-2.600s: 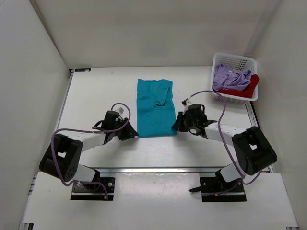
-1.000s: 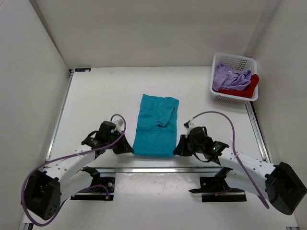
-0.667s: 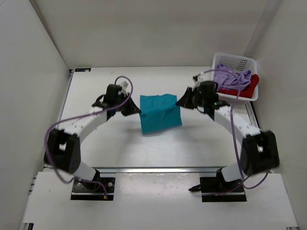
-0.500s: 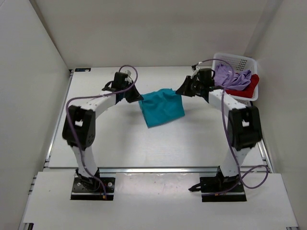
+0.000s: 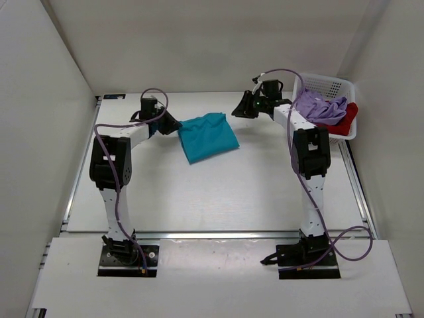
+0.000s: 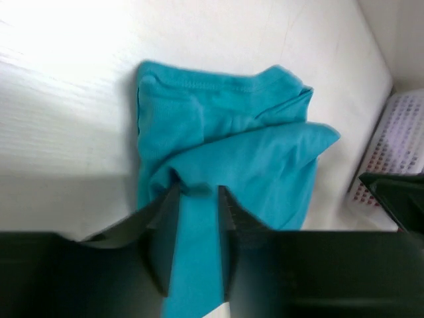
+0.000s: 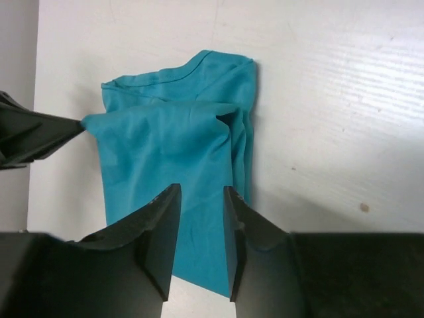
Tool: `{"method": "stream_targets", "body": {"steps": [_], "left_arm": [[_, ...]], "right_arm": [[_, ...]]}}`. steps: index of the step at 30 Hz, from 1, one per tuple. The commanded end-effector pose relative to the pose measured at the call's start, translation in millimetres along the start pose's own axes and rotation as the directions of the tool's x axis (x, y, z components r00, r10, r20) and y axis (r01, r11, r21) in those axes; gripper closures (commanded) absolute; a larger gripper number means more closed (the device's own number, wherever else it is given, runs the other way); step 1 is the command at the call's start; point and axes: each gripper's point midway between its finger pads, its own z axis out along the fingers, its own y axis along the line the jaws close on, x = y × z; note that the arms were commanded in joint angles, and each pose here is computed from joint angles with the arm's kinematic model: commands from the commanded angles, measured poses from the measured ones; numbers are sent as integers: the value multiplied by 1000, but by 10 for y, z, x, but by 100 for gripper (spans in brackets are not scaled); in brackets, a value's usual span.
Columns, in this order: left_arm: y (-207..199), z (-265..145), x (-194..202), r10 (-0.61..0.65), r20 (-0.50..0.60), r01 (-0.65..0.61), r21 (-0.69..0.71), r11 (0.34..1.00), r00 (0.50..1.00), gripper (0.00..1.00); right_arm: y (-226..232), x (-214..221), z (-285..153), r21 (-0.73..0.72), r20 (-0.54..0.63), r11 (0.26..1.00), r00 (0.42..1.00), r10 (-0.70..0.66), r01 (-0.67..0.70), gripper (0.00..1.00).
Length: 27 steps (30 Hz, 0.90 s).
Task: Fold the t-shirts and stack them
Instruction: Fold the long partially folded tshirt into a neat square, then put the neatly folded tshirt into the corner of the board with the left arm
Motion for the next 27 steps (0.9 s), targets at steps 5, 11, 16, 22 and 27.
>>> {"method": "stream_targets", "body": {"steps": [5,11,16,22,27], "left_arm": [[-126,-388,-409,1,137,-11,67,998,991,34],[-15,-484,82,82,76,-88,90,992,994,25],[50,-331,450,119,2,-118,140,983,993,27],[179,-5,562,108,-47,-103,87,991,993,59],[-32,184,509,108,-47,-103,109,989,993,92]], "right_arm": [[550,-348,-393,-8,65,986,985,-163,164,57],[882,-60,-824,26,115,971,964,-240,239,57],[953,464,-946,-19,102,979,975,-198,201,56],[1099,741,-1130,-61,130,977,972,-196,205,56],[1166,945,-1200,-88,138,974,971,-196,209,57]]}}
